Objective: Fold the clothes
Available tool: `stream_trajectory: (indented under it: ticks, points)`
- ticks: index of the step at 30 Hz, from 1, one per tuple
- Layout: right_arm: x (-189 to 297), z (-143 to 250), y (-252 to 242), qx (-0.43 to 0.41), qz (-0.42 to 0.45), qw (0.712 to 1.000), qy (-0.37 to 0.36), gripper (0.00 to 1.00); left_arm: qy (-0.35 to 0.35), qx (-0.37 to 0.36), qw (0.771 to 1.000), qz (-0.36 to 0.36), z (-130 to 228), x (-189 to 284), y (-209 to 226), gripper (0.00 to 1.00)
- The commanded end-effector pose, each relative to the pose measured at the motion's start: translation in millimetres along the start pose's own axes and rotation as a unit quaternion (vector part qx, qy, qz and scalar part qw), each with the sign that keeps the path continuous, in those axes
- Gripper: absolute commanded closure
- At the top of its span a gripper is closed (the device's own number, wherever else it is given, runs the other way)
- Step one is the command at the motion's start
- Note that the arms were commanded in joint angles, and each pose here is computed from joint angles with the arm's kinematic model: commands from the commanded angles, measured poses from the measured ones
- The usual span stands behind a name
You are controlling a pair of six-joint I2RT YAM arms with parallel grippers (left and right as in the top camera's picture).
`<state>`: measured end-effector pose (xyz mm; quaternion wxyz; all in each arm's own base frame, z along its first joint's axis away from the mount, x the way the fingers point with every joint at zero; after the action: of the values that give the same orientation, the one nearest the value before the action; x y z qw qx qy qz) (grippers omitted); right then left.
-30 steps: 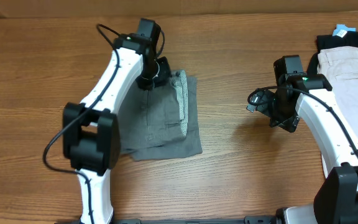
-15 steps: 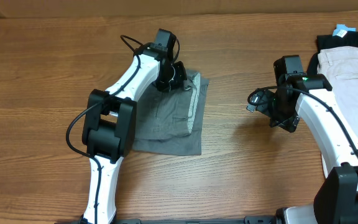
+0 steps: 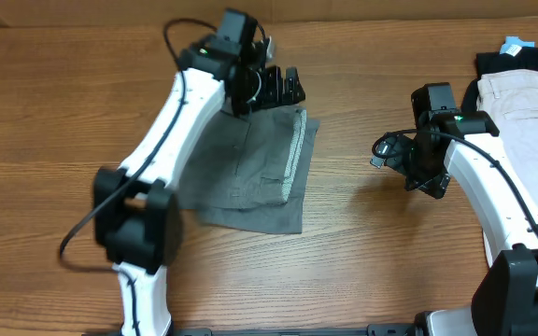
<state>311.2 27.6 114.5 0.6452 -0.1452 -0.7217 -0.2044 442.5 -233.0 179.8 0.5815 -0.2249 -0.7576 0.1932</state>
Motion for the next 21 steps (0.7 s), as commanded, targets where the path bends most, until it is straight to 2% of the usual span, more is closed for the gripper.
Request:
stream_trajectory:
  ticks: [1, 4, 6, 14, 16, 21]
  points:
    - [11, -9, 3, 0.0, -0.008, 1.0, -0.019, 0.0, 0.013, -0.023, 0.999, -0.047, 16, 28, 4, 0.03]
    - [11, -9, 3, 0.0, -0.008, 1.0, -0.02, 0.0, 0.073, 0.002, 0.991, -0.11, 46, 25, 28, 0.11]
    - [11, -9, 3, 0.0, -0.008, 1.0, -0.019, 0.0, 0.108, 0.011, 0.985, -0.135, 63, 18, 37, 0.21]
    - [11, -9, 3, 0.0, -0.008, 1.0, -0.02, 0.0, 0.209, 0.029, 0.967, -0.141, 110, -41, 47, 0.83]
    - [11, -9, 3, 0.0, -0.008, 1.0, -0.019, 0.0, 0.242, 0.031, 0.96, -0.135, 125, -58, 45, 0.9]
    - [11, -9, 3, 0.0, -0.008, 1.0, -0.019, 0.0, 0.302, 0.032, 0.94, -0.154, 156, -87, 50, 0.95]
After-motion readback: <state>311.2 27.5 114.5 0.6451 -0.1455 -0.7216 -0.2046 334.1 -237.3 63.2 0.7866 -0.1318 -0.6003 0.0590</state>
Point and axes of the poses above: each gripper's point midway between its finger pads, its own x axis back along the fingers, its own y axis along the line the jaws close on, z = x × y, the point moved 2 cm from there along x, back along the fingers
